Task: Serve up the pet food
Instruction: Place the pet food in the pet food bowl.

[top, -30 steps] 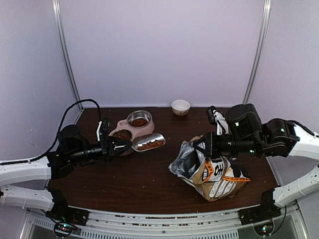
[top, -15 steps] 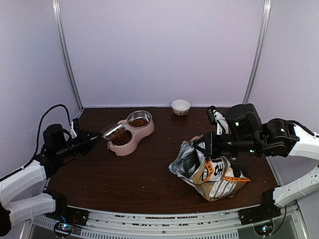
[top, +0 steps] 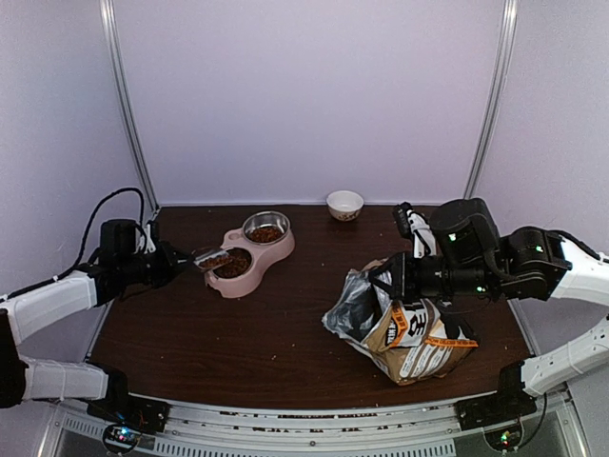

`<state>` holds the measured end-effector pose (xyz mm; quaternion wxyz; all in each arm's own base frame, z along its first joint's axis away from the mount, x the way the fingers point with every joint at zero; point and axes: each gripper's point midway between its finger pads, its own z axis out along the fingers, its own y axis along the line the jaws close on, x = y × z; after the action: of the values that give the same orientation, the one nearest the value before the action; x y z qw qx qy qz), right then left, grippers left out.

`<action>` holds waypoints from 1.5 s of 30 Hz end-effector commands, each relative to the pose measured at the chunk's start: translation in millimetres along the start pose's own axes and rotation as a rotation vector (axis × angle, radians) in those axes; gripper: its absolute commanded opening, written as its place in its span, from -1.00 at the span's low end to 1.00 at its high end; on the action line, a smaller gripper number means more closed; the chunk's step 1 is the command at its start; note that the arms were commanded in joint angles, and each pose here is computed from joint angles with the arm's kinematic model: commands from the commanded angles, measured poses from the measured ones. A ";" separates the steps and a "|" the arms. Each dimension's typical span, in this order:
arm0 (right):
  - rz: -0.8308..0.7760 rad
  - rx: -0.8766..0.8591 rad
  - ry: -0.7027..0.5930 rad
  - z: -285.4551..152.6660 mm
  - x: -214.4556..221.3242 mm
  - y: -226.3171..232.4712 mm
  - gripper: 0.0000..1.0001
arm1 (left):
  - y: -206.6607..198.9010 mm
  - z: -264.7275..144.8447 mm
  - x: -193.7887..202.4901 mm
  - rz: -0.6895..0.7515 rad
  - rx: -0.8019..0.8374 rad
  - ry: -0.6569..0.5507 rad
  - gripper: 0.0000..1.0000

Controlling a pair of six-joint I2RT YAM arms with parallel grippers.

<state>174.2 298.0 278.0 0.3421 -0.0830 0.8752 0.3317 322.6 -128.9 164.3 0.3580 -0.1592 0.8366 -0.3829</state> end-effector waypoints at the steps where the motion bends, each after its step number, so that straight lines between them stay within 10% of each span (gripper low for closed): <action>1: 0.050 -0.089 -0.124 -15.2 -31.0 18.7 -1.00 | -4.4 4.3 -21.4 0.111 -0.040 -0.028 -1.00; 33: 0.047 -0.079 -0.125 -15.0 -31.6 16.3 -1.00 | -9.2 3.0 -42.7 0.430 -0.275 0.121 -1.00; 45: 0.052 -0.072 -0.126 -14.6 -30.7 13.5 -1.00 | -11.0 -12.9 -55.3 0.413 -0.311 -0.003 -1.00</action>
<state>175.7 295.2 278.3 0.3448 -0.0785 0.8744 0.3322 347.5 -107.9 178.8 0.3441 -0.0180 0.9221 -0.1762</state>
